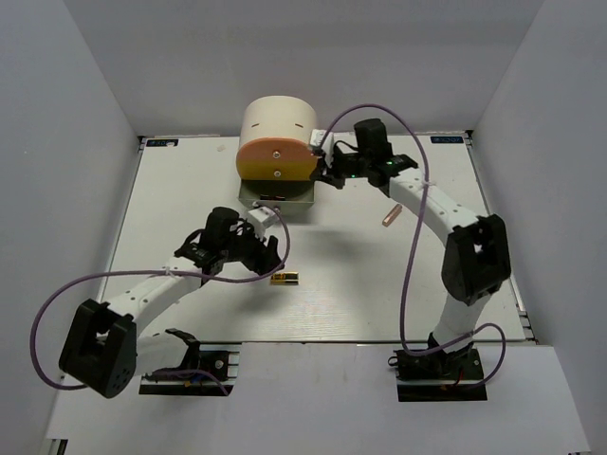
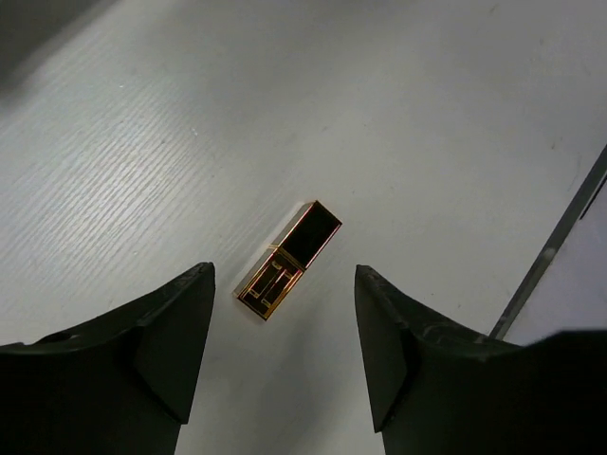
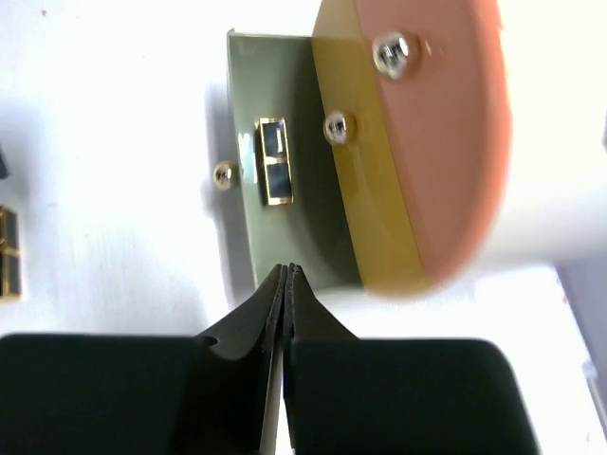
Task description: Organize the makeup
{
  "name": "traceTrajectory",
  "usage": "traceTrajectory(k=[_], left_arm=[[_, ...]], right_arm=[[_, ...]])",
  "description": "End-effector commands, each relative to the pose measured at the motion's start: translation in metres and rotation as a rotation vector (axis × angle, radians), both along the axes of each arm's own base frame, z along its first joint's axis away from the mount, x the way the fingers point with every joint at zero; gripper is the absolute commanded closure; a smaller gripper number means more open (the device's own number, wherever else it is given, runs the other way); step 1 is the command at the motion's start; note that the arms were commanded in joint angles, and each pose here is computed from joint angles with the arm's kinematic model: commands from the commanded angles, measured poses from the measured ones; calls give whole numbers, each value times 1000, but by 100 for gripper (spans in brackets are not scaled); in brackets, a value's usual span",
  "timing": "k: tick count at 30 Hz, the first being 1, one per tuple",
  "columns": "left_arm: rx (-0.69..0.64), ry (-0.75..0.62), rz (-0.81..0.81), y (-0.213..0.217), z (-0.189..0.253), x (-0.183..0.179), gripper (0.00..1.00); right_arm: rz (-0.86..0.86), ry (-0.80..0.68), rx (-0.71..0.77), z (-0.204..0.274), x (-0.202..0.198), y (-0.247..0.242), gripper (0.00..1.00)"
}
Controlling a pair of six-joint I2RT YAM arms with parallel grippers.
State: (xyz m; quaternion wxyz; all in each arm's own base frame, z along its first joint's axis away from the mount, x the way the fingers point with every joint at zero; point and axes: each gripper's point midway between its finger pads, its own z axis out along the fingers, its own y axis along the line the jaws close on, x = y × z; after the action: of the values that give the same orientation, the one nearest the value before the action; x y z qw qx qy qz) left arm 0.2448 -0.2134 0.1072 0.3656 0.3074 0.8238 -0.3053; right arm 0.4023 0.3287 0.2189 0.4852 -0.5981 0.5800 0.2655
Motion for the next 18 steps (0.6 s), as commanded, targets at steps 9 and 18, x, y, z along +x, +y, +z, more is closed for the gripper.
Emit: traceTrajectory(k=[9,18], left_arm=[[161,-66,-381,-29,-36,-19,31],[256,-85,-412,-34,-59,-12,27]], right_arm=[[-144,162,135,15,-13,-68,100],[-178,212,158,10,-18,-90,100]])
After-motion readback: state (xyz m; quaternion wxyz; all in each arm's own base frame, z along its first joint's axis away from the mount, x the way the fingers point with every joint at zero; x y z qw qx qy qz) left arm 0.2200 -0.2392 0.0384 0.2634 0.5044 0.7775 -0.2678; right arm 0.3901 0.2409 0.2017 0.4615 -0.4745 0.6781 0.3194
